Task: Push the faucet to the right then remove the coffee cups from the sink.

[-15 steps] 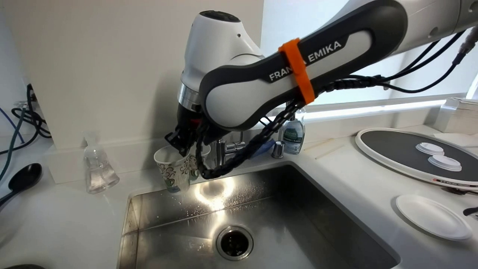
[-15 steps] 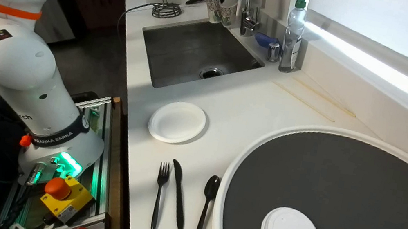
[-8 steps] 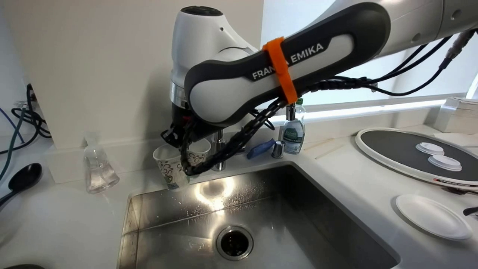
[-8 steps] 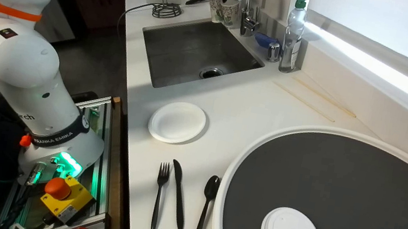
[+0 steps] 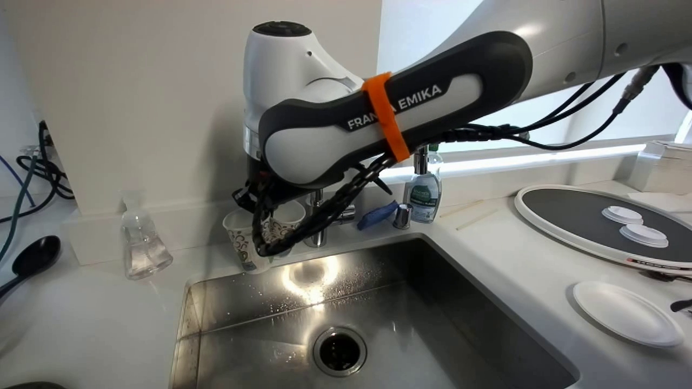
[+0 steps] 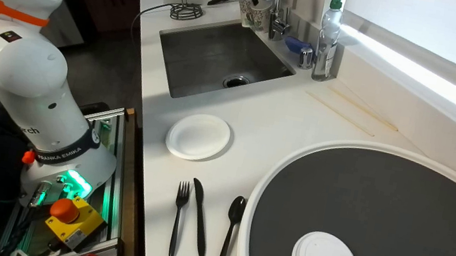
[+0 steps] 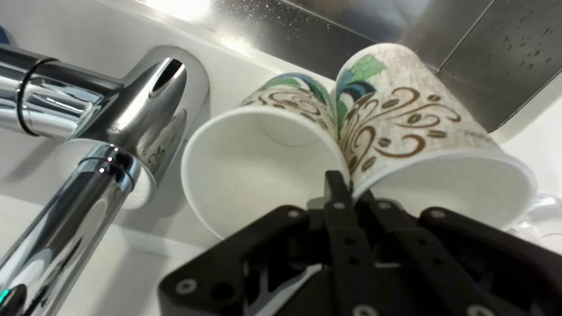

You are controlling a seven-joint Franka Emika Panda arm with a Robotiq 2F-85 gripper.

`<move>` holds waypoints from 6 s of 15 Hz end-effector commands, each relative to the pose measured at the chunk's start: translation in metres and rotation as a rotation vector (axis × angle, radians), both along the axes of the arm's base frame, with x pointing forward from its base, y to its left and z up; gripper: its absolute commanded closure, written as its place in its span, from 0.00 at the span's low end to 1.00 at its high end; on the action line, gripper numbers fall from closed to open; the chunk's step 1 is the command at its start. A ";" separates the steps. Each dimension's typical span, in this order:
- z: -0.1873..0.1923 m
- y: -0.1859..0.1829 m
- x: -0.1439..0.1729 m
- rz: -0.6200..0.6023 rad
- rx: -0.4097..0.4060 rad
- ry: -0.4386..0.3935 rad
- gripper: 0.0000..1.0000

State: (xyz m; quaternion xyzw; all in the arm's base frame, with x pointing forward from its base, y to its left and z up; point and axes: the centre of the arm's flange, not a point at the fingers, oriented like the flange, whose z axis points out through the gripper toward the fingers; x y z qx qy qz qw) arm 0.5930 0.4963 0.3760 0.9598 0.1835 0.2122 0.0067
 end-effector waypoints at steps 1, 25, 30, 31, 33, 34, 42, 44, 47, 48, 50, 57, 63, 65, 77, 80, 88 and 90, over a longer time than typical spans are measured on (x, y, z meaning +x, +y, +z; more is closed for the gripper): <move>-0.004 0.011 0.016 -0.070 -0.011 0.005 0.99; -0.010 0.020 0.048 -0.220 -0.017 0.011 0.98; -0.014 0.019 0.050 -0.244 -0.027 0.018 0.56; -0.016 0.019 0.051 -0.246 -0.030 0.020 0.49; -0.020 0.018 0.052 -0.250 -0.034 0.021 0.34; -0.022 0.018 0.053 -0.252 -0.035 0.021 0.25; -0.011 0.017 0.054 -0.261 -0.014 -0.003 0.00; -0.006 0.018 0.053 -0.260 -0.009 -0.008 0.00; 0.002 0.016 0.051 -0.263 -0.006 -0.015 0.00; 0.004 0.015 0.050 -0.265 -0.004 -0.017 0.00; 0.008 0.012 0.049 -0.266 0.001 -0.019 0.00; 0.024 -0.006 0.039 -0.274 0.020 -0.025 0.00; 0.040 -0.029 0.021 -0.250 0.017 -0.008 0.00; 0.044 -0.038 0.014 -0.241 0.020 -0.001 0.00; 0.059 -0.076 -0.036 -0.122 0.091 0.068 0.00; 0.056 -0.084 -0.048 -0.099 0.094 0.092 0.00; 0.056 -0.072 -0.037 -0.110 0.066 0.086 0.00; 0.056 -0.072 -0.037 -0.109 0.065 0.086 0.00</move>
